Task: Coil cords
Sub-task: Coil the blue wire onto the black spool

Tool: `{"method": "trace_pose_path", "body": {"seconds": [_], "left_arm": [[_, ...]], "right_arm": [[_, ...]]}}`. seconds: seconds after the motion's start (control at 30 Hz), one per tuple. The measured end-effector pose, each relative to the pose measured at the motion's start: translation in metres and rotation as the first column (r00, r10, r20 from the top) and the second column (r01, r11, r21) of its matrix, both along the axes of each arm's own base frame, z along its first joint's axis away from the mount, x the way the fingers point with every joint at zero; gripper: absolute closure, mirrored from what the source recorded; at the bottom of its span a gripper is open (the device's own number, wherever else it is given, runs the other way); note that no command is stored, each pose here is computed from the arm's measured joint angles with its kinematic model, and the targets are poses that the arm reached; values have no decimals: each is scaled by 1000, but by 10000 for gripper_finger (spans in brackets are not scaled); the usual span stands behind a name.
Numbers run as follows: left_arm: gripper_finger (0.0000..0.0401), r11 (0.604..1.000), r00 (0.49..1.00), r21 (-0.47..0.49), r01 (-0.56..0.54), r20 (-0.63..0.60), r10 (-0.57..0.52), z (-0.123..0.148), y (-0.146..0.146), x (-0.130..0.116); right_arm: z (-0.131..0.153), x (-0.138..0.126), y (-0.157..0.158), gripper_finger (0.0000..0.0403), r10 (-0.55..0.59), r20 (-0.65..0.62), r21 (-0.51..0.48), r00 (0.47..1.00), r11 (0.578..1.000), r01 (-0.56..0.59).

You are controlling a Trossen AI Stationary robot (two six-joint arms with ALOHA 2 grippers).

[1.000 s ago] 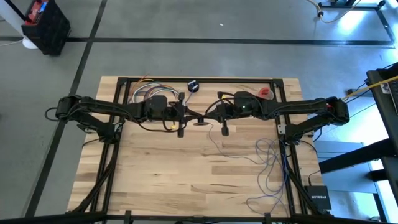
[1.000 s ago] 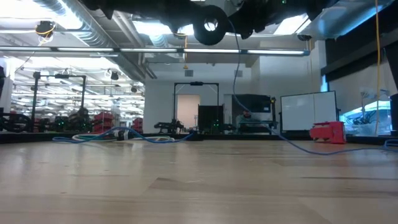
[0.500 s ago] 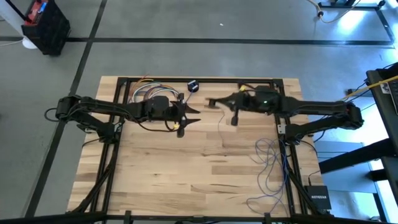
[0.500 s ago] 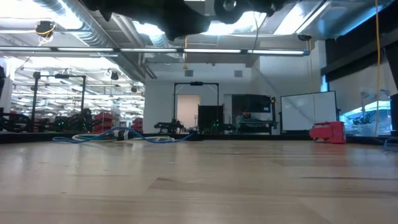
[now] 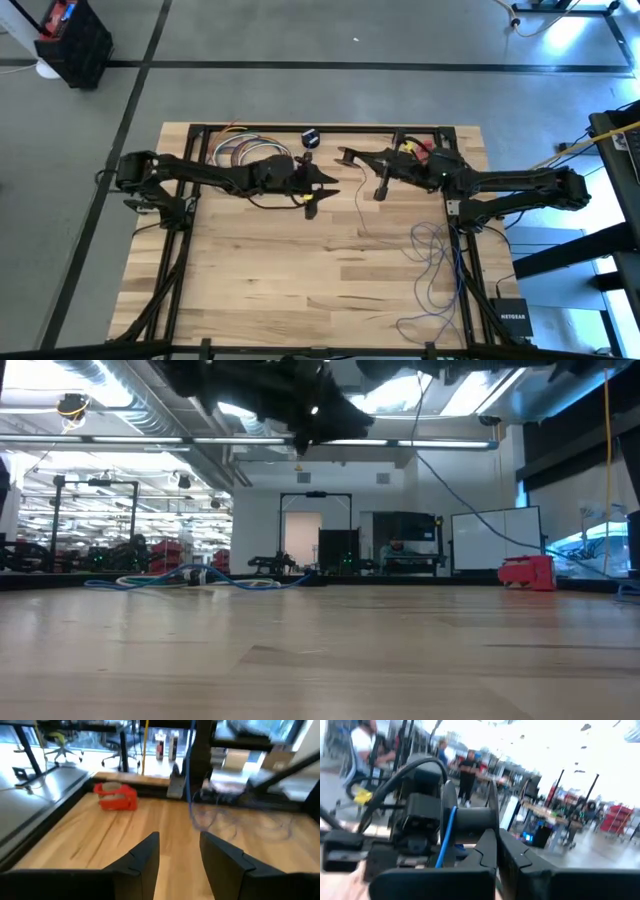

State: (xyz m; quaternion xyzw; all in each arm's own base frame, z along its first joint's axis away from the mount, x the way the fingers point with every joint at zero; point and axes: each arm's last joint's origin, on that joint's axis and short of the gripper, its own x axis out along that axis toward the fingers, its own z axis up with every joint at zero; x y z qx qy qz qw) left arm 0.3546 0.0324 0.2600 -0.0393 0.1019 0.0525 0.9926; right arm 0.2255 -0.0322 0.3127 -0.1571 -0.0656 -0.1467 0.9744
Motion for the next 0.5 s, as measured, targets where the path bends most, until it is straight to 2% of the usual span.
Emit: {"method": "trace_pose_path", "body": {"seconds": [0.17, 0.27, 0.37, 0.5], "left_arm": [[268, 997, 1000, -75, 18, 11, -18, -10, -18, 18], [268, 994, 999, -110, -14, 40, 18, -12, -26, 30], [268, 994, 998, -105, -44, 36, 48, -15, -32, 42], [269, 994, 999, -106, -34, 24, 37, -20, -43, 56]], "right_arm": [[-2, -4, 6, 402, 54, 111, -24, 992, 998, -52], [-2, -3, 21, 402, 116, 107, -71, 988, 991, -109], [-3, -3, 38, 402, 167, 99, -125, 981, 980, -154], [1, -7, 55, 402, 192, 106, -167, 976, 971, -173]]}}
